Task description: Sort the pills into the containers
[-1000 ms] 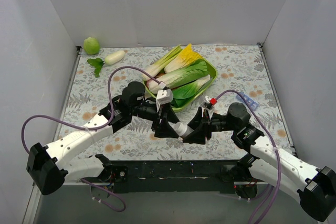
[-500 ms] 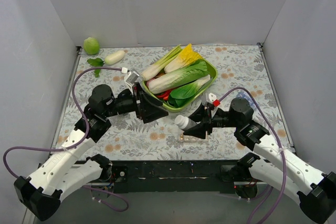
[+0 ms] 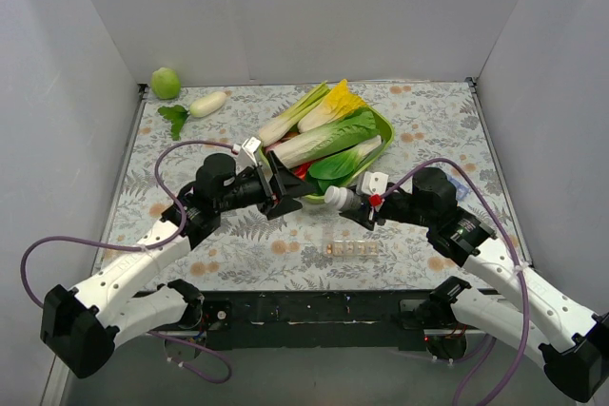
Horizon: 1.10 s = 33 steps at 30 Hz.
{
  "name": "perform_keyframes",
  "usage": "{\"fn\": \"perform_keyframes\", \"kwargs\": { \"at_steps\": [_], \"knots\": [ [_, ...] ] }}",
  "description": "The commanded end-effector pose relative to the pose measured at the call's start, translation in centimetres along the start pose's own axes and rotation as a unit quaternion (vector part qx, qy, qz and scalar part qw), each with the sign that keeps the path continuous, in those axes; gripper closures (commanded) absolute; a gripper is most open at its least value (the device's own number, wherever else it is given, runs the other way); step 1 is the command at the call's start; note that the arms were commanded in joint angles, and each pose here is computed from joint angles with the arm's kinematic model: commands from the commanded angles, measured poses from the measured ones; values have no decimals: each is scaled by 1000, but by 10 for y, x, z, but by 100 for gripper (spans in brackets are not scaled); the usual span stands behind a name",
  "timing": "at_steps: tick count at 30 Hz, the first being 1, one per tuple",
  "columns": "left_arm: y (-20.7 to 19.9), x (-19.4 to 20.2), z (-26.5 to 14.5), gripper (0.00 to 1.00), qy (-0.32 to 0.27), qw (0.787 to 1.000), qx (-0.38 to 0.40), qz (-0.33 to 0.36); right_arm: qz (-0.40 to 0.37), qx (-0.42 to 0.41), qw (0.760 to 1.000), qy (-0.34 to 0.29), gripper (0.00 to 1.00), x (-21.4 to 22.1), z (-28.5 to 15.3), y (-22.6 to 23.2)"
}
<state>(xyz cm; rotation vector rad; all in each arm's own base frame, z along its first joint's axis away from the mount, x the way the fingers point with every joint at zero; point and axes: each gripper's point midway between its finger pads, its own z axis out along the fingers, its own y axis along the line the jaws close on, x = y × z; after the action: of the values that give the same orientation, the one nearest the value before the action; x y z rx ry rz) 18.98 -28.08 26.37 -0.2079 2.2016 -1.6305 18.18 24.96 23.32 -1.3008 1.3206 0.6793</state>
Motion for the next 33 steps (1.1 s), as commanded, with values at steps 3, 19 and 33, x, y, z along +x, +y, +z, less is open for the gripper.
{"fn": "perform_keyframes", "kwargs": {
  "at_steps": [3,19,33],
  "knots": [
    [-4,-1,26,12,-18,998,-19,-64,-31,23,999,-4,99,-8,-1,-11],
    [-21,9,44,18,-6,998,-7,-59,-19,13,1000,-2,99,-1,0,-3],
    [-31,22,55,38,52,998,23,-26,-13,12,1000,-4,99,0,1,-1]
  ]
}}
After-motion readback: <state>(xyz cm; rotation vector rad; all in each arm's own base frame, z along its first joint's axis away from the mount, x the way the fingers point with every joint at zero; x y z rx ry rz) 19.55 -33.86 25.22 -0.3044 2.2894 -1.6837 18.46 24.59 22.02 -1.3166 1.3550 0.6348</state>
